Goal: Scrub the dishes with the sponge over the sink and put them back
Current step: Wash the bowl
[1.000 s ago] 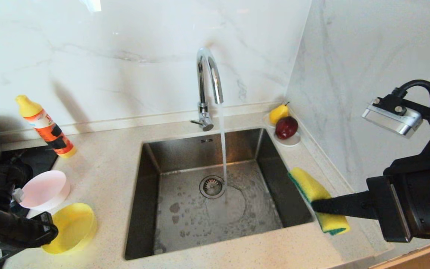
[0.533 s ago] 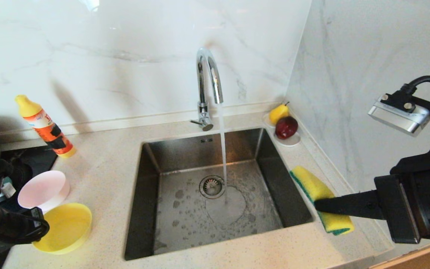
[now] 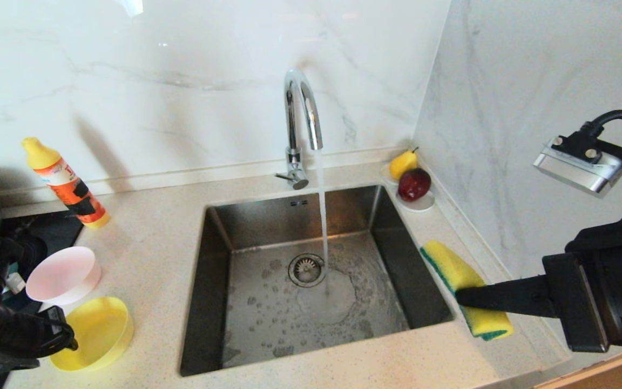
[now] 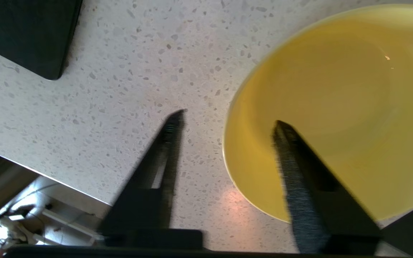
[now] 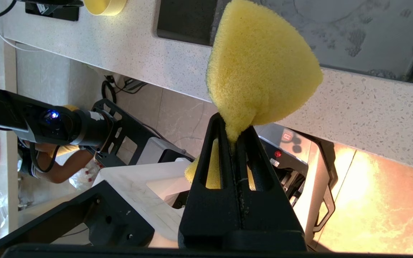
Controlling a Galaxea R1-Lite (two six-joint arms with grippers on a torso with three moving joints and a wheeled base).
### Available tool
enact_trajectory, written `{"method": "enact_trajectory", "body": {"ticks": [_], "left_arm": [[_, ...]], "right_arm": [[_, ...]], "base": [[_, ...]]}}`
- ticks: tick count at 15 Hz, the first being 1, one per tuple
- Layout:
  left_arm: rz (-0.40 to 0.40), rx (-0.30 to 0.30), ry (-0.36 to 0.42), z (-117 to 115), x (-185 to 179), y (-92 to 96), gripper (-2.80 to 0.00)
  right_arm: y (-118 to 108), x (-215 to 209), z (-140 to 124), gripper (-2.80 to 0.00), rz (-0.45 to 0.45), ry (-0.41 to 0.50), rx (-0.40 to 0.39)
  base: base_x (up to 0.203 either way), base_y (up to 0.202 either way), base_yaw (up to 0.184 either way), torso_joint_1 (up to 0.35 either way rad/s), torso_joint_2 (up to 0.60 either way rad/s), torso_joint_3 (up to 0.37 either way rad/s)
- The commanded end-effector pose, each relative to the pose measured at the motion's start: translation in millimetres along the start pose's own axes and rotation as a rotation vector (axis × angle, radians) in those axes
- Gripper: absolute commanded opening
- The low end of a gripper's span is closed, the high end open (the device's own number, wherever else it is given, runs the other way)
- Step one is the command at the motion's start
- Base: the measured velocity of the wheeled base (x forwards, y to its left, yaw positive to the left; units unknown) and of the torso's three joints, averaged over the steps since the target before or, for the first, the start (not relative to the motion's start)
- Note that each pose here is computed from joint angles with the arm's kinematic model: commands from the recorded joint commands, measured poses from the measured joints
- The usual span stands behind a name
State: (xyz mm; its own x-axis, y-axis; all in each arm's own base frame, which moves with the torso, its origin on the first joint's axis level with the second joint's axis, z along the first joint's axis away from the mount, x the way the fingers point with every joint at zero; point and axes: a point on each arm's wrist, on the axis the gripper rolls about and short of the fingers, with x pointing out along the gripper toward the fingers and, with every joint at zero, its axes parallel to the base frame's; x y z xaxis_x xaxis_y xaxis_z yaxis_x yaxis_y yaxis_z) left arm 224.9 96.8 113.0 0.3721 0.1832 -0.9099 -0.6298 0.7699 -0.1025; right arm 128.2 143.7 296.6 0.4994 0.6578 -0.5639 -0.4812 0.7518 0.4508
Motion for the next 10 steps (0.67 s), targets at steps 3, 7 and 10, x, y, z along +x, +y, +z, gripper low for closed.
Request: {"method": "enact_trajectory", "body": {"ticks": [3, 7, 10], "left_arm": [[-0.094, -0.061, 0.062, -2, 6, 0.1, 0.0], [-0.169, -0.112, 0.118, 0, 15, 2.6, 0.0], [-0.157, -0.131, 0.132, 2, 21, 7.7, 0.0]], "right_arm": [[0, 0, 0, -2.8, 0.0, 0.004, 0.005], [0, -1, -1, -2.8, 0.0, 0.003, 0.005], [-1, -1, -1, -2.8, 0.0, 0.004, 0.006]], "base": [[0.0, 0.0, 0.0, 0.0, 0.0, 0.0], [0.0, 0.0, 0.0, 0.0, 0.0, 0.0], [0.0, 0.0, 0.0, 0.0, 0.0, 0.0]]}}
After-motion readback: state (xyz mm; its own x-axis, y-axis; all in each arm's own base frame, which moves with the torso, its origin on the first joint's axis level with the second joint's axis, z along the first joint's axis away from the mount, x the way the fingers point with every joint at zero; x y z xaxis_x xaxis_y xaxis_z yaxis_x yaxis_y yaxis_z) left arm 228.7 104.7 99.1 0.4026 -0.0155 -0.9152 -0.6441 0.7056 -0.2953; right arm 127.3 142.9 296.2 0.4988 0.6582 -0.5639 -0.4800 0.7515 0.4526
